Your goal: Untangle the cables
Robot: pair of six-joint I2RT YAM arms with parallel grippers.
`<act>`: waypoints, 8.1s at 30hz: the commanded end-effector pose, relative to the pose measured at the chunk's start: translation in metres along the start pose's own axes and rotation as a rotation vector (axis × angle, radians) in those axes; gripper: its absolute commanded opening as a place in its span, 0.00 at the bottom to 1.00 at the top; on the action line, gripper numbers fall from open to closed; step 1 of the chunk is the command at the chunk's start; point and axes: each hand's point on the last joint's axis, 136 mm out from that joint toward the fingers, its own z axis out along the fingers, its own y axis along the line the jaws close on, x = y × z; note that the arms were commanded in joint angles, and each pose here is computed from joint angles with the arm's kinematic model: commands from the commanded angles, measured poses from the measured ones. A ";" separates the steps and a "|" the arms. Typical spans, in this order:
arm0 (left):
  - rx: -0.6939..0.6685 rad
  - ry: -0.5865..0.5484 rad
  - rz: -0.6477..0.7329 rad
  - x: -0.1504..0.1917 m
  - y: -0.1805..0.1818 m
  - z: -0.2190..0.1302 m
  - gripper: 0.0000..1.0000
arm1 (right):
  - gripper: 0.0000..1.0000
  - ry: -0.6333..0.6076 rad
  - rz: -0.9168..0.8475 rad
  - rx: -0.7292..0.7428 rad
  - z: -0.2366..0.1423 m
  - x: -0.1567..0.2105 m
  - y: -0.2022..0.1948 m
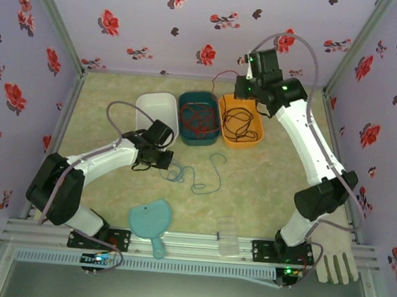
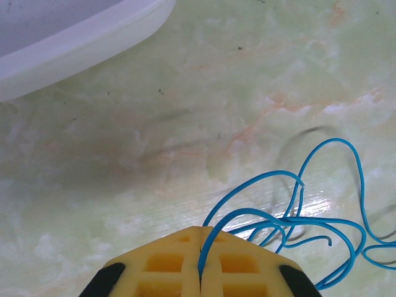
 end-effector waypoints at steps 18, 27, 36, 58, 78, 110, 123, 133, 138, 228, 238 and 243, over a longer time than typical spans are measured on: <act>0.017 -0.014 -0.023 -0.005 -0.002 0.001 0.00 | 0.00 0.163 -0.039 0.009 0.119 0.032 0.045; 0.022 -0.013 -0.026 -0.006 -0.003 0.002 0.00 | 0.00 0.297 -0.041 0.083 0.176 0.083 0.048; 0.035 -0.021 -0.031 -0.009 -0.006 0.000 0.00 | 0.00 0.450 -0.056 0.098 0.201 0.137 0.048; 0.076 -0.062 -0.034 -0.022 -0.015 -0.010 0.00 | 0.41 0.471 -0.178 0.003 0.150 0.140 0.076; 0.130 -0.036 -0.066 -0.013 -0.022 -0.001 0.00 | 0.41 0.431 -0.004 0.114 0.072 0.245 0.021; 0.134 0.034 -0.090 0.009 -0.020 0.022 0.01 | 0.00 0.363 -0.135 0.380 0.068 0.257 -0.023; 0.123 0.045 -0.097 0.012 -0.017 0.027 0.00 | 0.00 0.098 -0.079 0.376 -0.022 0.185 -0.043; 0.120 0.054 -0.096 0.013 -0.017 0.031 0.00 | 0.00 -0.019 -0.062 0.303 -0.065 0.144 -0.038; 0.120 0.057 -0.094 0.013 -0.018 0.031 0.00 | 0.00 -0.027 -0.069 0.279 -0.068 0.136 -0.032; 0.080 -0.424 -0.106 -0.025 0.034 -0.147 0.00 | 0.00 -0.549 -0.223 -0.402 -0.125 -0.122 0.171; 0.085 -0.432 -0.118 -0.024 0.034 -0.148 0.00 | 0.00 -0.573 -0.241 -0.453 -0.077 -0.133 0.202; 0.087 -0.435 -0.117 -0.024 0.034 -0.148 0.00 | 0.00 -0.526 -0.246 -0.460 -0.036 -0.122 0.213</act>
